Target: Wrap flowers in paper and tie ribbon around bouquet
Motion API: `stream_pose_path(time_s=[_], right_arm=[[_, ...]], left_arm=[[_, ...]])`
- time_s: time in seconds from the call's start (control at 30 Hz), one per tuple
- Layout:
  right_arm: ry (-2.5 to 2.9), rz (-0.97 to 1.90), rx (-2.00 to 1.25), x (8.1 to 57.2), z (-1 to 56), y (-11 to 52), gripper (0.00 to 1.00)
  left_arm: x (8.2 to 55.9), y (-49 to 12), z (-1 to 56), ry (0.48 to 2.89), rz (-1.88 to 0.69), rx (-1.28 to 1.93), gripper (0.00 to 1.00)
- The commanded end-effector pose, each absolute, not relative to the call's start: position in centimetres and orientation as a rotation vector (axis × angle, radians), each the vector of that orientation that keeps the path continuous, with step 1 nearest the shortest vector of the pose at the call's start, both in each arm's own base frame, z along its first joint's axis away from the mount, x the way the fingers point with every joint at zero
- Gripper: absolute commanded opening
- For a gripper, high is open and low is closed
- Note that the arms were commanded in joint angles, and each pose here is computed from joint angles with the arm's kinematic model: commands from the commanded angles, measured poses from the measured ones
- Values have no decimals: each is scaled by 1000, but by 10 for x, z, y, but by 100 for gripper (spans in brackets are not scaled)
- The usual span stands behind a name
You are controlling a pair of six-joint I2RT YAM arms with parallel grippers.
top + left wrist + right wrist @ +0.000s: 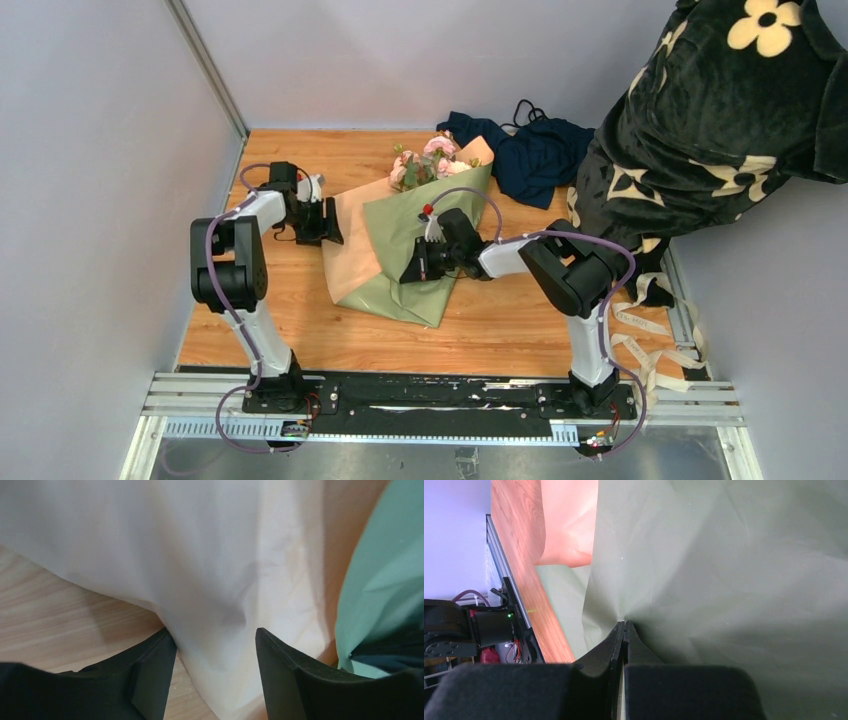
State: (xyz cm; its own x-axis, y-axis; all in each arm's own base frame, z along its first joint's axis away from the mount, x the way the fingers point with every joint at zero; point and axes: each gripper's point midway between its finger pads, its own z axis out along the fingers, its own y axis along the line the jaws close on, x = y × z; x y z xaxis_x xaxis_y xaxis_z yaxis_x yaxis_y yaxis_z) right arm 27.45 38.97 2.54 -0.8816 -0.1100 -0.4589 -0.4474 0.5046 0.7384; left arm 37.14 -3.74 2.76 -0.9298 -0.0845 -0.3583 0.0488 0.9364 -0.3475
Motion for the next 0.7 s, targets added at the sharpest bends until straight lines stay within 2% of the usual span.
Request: stream_pose_path(time_s=[0.0, 0.1, 0.2, 0.3, 0.4, 0.53, 0.67], right_arm=[[2545, 1130, -431, 274, -25, 374, 0], [2553, 1123, -413, 277, -26, 375, 0], [2563, 1113, -403, 276, -29, 373, 0], [2572, 1105, -395, 277, -31, 373, 0], [2575, 1123, -382, 277, -30, 375, 0], [2584, 1143, -362, 276, -28, 377, 0], [2589, 1140, -337, 276, -28, 376, 0]], left_arm=[[353, -63, 32, 2755, -710, 35, 65], [344, -66, 81, 2628, -699, 269, 68], [311, -70, 116, 2482, -574, 637, 69], [260, -80, 113, 2341, -322, 1132, 69], [222, -98, 98, 2175, -269, 1450, 68], [200, -120, 91, 1944, -290, 1669, 76], [225, -126, 85, 1831, -150, 1687, 78]])
